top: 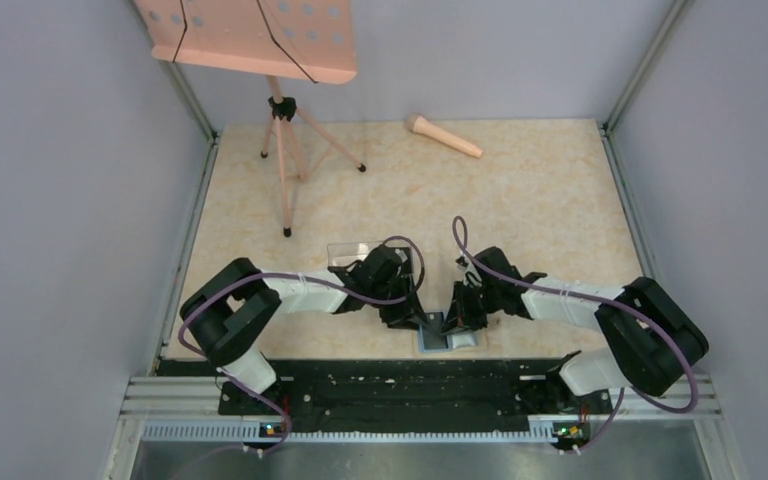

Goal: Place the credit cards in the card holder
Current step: Insert the credit card into the card holder.

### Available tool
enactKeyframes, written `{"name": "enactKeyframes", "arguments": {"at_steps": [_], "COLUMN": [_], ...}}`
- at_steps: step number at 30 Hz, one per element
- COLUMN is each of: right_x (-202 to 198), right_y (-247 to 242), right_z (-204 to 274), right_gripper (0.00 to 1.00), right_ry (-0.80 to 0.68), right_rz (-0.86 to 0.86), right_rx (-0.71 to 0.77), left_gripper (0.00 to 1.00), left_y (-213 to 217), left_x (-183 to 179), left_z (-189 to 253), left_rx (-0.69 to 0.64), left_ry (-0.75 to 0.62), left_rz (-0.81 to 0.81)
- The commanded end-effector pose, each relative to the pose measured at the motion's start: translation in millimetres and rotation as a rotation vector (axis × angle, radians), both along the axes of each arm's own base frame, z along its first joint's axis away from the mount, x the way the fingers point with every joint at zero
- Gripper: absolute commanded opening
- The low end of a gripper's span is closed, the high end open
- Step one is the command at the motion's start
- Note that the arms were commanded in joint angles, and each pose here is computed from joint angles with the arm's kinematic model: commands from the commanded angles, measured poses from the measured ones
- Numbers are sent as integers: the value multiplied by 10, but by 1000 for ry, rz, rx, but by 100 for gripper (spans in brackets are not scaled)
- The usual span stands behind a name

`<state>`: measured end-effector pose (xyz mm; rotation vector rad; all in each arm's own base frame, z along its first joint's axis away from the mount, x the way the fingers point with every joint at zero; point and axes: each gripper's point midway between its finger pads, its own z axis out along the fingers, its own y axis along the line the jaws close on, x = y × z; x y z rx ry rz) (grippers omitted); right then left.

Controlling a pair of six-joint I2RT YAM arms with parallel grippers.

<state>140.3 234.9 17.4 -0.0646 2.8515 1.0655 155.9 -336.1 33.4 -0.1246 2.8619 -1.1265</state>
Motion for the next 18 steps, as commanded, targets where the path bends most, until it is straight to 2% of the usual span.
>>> {"name": "enactKeyframes", "arguments": {"at_steps": [1,5,12,18], "right_x": [5,-9,-13,50], "right_y": [-2,-29,-22,23], "right_z": [-88,-135,-126,23], "right_gripper": [0,0,0,0], "right_ry": [-14,-3,-2,-38], "right_rz": [9,8,12,15], "right_rx": [-17,-34,-31,-7], "left_gripper": [41,40,34,34], "left_y": [8,-31,-215,-208], "left_x": [18,1,94,99], "left_z": [-55,-62,228,346], "left_rx": [33,19,-46,-10], "left_ry": [1,4,-91,-124], "left_rz": [3,-12,-43,-56]}}
